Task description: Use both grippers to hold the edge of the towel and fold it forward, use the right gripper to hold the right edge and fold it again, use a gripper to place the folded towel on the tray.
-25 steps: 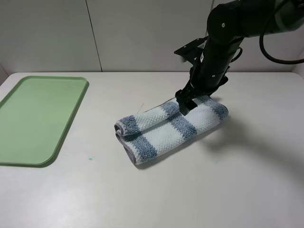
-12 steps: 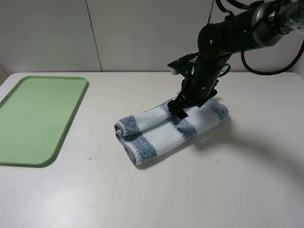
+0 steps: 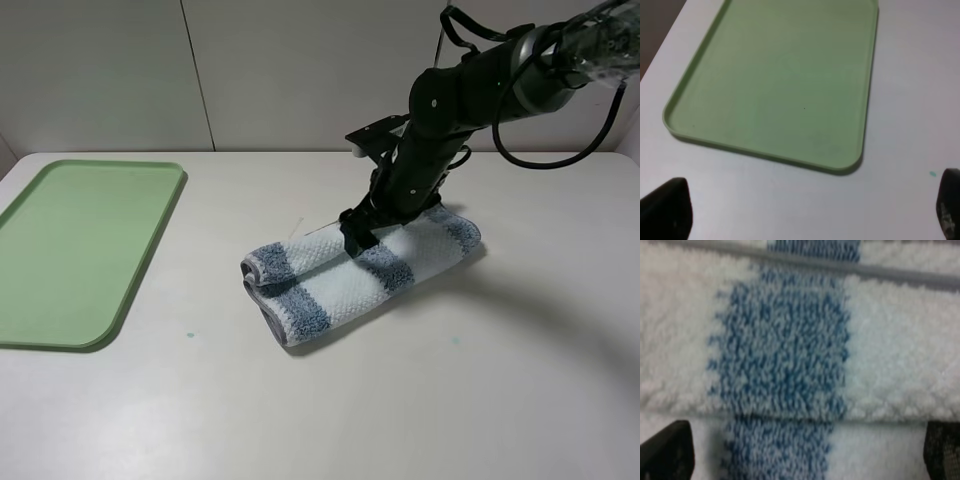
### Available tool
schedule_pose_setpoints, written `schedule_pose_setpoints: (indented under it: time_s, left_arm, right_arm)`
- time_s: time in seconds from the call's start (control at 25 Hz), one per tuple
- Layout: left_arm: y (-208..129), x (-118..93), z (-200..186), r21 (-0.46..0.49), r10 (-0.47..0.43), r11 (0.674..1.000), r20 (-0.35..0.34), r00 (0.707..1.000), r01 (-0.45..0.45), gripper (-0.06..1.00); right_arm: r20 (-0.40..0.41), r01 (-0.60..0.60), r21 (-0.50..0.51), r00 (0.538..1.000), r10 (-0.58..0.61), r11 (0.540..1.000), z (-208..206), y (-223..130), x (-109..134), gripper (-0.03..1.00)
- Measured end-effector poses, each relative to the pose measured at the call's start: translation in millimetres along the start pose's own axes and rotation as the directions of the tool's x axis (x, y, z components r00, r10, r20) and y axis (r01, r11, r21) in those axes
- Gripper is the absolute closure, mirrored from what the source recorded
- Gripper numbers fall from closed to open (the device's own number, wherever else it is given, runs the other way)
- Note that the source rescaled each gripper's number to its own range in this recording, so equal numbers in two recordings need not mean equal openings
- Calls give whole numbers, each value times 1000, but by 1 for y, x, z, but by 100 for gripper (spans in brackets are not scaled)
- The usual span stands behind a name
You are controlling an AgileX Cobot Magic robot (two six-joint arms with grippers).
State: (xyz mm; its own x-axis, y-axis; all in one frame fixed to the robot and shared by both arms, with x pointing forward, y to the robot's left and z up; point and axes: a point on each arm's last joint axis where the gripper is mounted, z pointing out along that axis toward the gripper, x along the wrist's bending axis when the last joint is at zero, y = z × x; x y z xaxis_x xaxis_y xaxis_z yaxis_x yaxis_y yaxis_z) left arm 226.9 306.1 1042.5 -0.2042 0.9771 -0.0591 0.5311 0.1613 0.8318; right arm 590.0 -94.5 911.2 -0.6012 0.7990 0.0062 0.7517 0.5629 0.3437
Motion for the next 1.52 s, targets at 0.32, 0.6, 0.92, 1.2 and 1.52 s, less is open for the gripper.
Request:
schedule_pose_setpoints:
  time_s: [0.32, 0.6, 0.92, 1.2, 1.52]
  left_arm:
    - [0, 0, 0, 0, 0, 1000, 0, 1000, 0, -3]
    - [0, 0, 0, 0, 0, 1000, 0, 1000, 0, -3]
    - [0, 0, 0, 0, 0, 1000, 0, 1000, 0, -3]
    - [0, 0, 0, 0, 0, 1000, 0, 1000, 0, -3]
    - [0, 0, 0, 0, 0, 1000, 0, 1000, 0, -3]
  right_arm:
    - [-4, -46, -130, 999, 46, 990, 0, 12, 0, -3]
    - [-10, -79, -199, 997, 78, 977, -1, 18, -1, -3]
    - [26, -80, -110, 996, 84, 991, -13, 19, -36, -3]
    - [70, -26, -30, 997, 28, 999, -23, 9, -79, -3]
    - [86, -34, 59, 996, 28, 998, 1, 11, -110, -3]
